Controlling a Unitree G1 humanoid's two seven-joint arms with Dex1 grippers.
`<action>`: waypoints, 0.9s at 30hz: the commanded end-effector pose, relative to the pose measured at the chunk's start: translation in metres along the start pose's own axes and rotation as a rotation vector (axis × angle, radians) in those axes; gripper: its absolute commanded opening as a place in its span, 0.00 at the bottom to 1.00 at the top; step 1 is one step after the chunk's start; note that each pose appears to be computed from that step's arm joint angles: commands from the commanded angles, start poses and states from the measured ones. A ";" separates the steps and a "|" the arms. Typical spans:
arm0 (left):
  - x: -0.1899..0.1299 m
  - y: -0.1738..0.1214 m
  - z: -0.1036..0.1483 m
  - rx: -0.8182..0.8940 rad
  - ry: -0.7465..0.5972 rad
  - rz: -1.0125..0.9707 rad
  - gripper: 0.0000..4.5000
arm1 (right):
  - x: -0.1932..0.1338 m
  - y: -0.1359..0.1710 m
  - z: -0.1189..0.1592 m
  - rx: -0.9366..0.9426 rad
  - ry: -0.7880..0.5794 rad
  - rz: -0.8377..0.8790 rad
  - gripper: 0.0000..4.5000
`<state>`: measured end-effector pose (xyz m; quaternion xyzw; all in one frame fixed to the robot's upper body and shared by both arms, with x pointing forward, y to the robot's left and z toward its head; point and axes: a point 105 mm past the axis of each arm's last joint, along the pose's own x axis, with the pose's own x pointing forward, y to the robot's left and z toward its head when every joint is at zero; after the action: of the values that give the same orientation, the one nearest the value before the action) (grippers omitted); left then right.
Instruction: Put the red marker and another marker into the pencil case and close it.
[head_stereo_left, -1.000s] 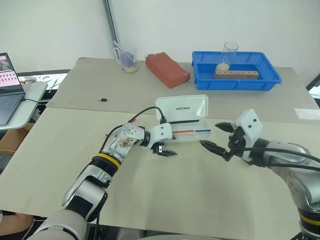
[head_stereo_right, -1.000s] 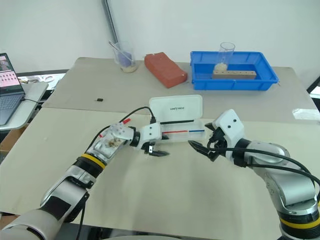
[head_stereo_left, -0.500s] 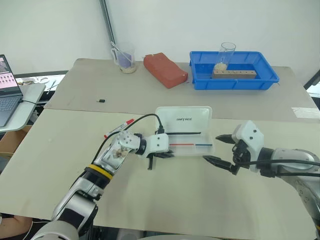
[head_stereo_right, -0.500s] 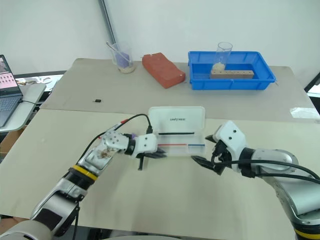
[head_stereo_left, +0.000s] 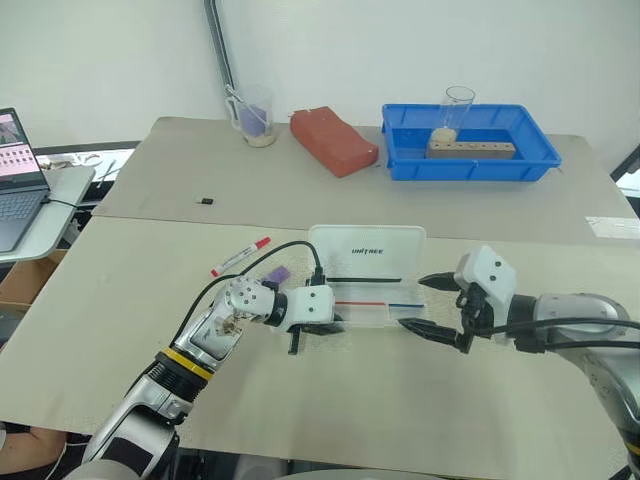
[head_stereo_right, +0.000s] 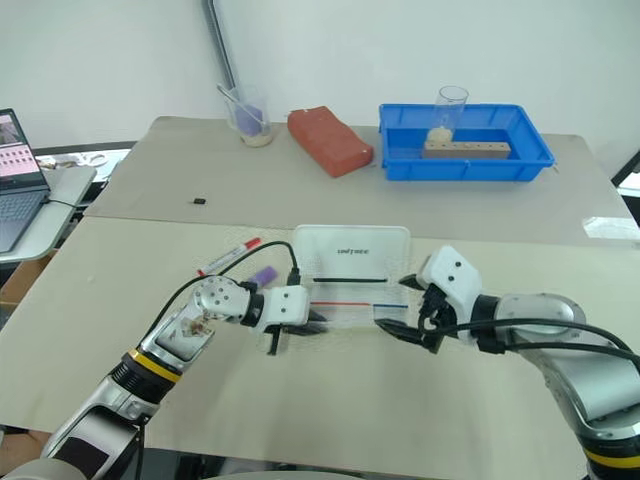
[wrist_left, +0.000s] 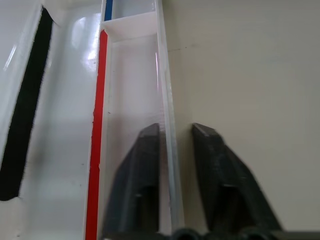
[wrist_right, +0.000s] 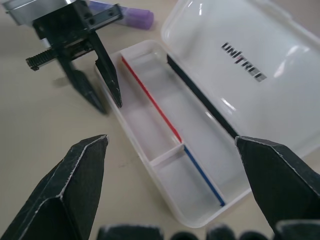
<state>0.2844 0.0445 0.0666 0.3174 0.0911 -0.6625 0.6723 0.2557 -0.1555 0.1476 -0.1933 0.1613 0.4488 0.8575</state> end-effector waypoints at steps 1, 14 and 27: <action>0.000 -0.009 0.001 -0.007 -0.004 -0.052 0.66 | 0.001 -0.004 0.011 -0.046 -0.037 -0.012 1.00; -0.020 -0.005 0.020 0.021 -0.032 -0.100 0.99 | 0.000 -0.010 0.014 -0.046 -0.045 -0.023 1.00; -0.077 0.027 0.071 0.005 -0.101 0.044 0.99 | -0.004 -0.012 0.042 -0.078 -0.124 0.009 1.00</action>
<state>0.2712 0.0633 0.1460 0.2932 0.0814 -0.6867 0.6602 0.2669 -0.1513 0.1650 -0.1880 0.1365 0.4645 0.8546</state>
